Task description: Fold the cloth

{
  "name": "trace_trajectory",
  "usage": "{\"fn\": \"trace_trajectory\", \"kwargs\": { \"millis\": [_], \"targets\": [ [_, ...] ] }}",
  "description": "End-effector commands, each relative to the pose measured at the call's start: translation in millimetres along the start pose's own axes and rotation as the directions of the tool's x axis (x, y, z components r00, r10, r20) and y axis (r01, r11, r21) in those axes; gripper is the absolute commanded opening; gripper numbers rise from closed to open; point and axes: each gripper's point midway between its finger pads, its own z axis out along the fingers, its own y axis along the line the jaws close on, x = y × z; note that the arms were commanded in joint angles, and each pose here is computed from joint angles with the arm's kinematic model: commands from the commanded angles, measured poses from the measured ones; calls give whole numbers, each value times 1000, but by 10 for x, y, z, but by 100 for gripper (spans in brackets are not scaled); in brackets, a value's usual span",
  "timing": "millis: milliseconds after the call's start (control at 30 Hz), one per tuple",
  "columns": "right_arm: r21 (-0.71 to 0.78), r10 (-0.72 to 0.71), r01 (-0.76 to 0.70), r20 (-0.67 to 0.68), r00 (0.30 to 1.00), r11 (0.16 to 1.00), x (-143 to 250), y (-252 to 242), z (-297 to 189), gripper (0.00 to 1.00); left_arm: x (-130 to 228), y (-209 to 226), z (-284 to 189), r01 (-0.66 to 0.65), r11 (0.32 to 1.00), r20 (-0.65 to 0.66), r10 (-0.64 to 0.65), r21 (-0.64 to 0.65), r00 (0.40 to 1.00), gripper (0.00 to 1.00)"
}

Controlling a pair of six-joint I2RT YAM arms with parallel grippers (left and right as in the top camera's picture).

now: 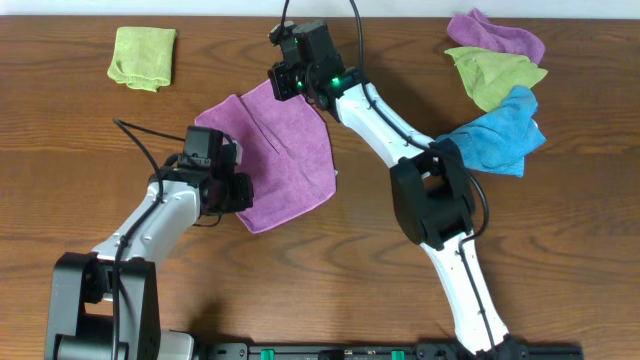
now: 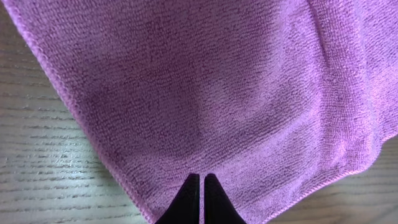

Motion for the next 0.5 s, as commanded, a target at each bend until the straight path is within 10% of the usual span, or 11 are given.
{"fn": "trace_trajectory", "kwargs": {
  "millis": [0, 467],
  "targets": [
    [28, 9, -8, -12, 1000, 1000, 112, -37, 144, 1, 25, 27, 7, 12, 1000, 1, -12, -11, 1000, 5],
    [67, 62, -58, -58, 996, 996, 456, -217, 386, 1, 278, 121, 99, 28, 999, -58, -30, -27, 998, 6]
  ]
}}
